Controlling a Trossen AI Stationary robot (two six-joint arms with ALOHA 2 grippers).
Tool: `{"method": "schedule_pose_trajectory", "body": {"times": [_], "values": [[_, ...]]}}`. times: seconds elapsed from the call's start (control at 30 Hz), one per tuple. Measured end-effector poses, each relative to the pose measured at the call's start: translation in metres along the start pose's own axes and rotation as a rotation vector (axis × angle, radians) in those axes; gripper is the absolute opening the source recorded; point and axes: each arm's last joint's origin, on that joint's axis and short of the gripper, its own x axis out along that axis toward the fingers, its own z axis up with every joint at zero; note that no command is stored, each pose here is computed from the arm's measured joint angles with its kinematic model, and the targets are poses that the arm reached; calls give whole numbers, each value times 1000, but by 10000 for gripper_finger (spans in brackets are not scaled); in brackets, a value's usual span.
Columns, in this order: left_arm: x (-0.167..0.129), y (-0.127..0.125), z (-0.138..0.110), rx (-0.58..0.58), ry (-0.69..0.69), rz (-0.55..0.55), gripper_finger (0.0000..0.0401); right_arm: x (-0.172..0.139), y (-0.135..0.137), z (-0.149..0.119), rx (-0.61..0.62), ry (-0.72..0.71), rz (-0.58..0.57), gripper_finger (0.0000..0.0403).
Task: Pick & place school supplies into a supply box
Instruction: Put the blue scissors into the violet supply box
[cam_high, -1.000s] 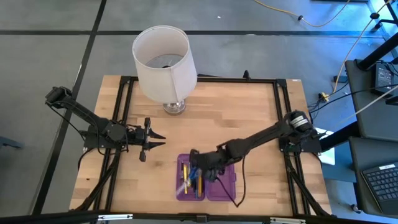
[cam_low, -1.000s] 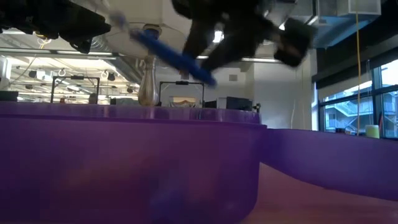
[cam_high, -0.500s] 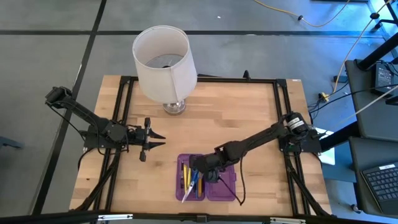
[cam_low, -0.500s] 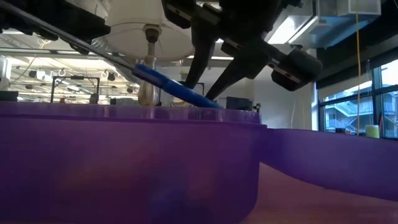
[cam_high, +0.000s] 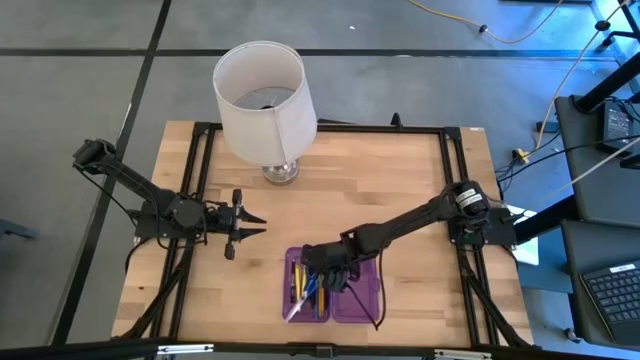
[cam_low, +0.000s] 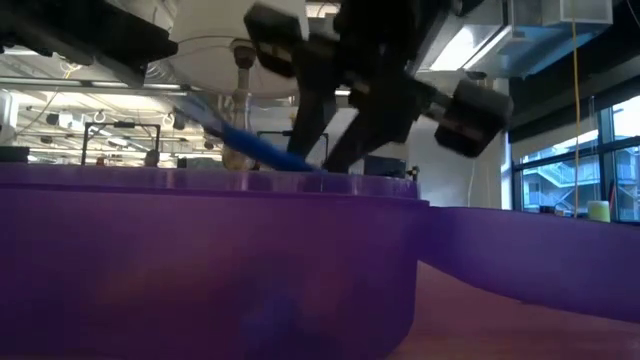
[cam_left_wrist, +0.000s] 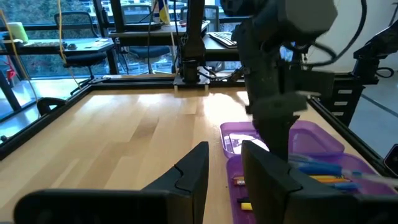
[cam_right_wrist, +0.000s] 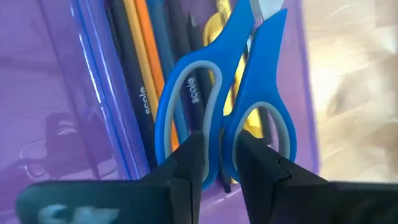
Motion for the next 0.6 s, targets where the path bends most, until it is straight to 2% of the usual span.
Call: {"method": "schedule_pose_trajectory", "body": {"times": [0.27, 0.6], "values": [[0, 0, 0, 1, 2, 0, 88, 11, 3, -7, 8, 36, 21, 83], [0, 0, 0, 10, 4, 0, 88, 11, 4, -9, 6, 67, 22, 116]]}}
